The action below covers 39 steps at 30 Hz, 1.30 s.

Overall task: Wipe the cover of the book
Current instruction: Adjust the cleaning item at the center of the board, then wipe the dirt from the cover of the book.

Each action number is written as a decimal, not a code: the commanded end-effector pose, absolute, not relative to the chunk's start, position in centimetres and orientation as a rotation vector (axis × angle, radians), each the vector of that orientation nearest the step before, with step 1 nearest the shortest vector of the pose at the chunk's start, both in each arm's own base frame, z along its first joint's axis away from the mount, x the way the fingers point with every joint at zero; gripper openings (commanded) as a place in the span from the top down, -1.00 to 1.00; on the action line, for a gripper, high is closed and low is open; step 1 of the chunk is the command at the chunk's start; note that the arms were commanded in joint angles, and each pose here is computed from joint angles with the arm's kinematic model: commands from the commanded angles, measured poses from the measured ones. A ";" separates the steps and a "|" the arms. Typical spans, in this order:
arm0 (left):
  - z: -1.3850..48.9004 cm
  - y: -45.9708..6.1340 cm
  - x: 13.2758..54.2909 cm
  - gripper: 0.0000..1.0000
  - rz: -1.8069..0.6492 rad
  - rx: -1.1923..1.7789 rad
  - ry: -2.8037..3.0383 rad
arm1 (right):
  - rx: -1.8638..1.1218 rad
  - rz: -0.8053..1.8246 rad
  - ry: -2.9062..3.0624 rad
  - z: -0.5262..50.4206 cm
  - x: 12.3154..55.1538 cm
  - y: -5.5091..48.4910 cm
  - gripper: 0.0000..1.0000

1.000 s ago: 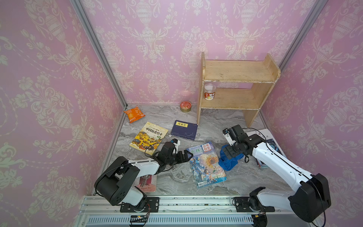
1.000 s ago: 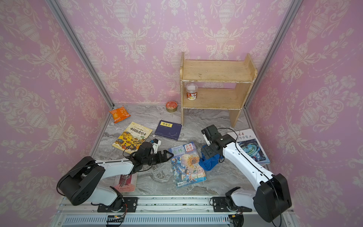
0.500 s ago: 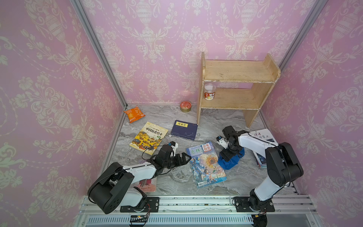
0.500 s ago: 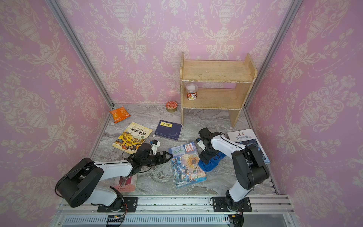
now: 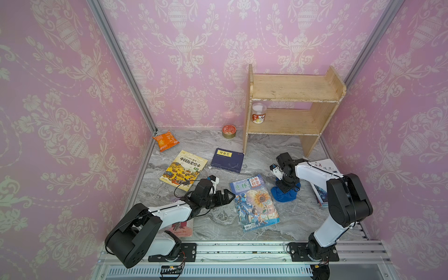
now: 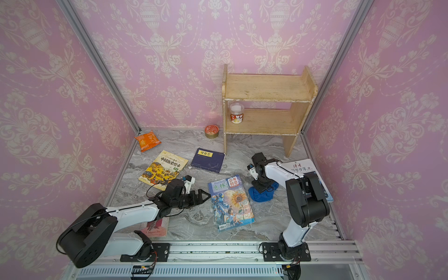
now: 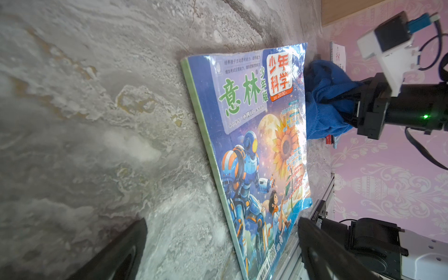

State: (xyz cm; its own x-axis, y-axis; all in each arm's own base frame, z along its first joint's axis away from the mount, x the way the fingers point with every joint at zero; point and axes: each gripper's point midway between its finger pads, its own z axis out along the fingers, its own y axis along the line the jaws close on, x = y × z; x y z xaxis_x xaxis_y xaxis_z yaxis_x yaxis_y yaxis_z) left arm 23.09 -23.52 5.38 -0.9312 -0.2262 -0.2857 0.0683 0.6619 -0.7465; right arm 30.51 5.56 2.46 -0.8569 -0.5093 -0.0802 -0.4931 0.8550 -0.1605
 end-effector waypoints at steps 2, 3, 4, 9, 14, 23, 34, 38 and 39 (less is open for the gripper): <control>5.0 -23.2 22.1 -0.99 -1.134 -0.112 2.568 | -0.642 -0.324 2.913 2.5 30.5 3.8 1.00; 5.0 -23.2 22.0 -0.99 -1.137 -0.111 2.569 | -0.612 -0.306 2.887 3.7 30.9 4.0 1.00; 4.9 -23.2 21.9 -0.99 -1.137 -0.114 2.573 | -0.577 -0.282 2.848 5.4 31.5 4.4 1.00; 4.7 -23.9 21.2 -0.99 -1.162 -0.101 2.584 | -0.460 -0.184 2.717 12.1 32.0 7.2 1.00; 4.8 -25.0 20.6 -0.99 -1.216 -0.107 2.564 | -0.527 -0.088 2.593 15.9 29.5 13.3 1.00; 3.0 -25.6 19.9 -0.99 -1.197 -0.149 2.597 | -0.291 0.576 2.534 17.7 24.4 21.3 1.00; 2.1 -26.4 20.3 -0.99 -1.189 -0.182 2.602 | -0.183 0.403 2.826 6.7 23.2 19.6 1.00; 2.1 -26.9 21.3 -0.99 -1.173 -0.160 2.593 | -0.126 0.181 2.899 2.8 24.1 17.9 1.00; 2.2 -27.2 21.6 -0.99 -1.172 -0.148 2.590 | -0.099 0.144 2.926 1.8 23.9 17.6 1.00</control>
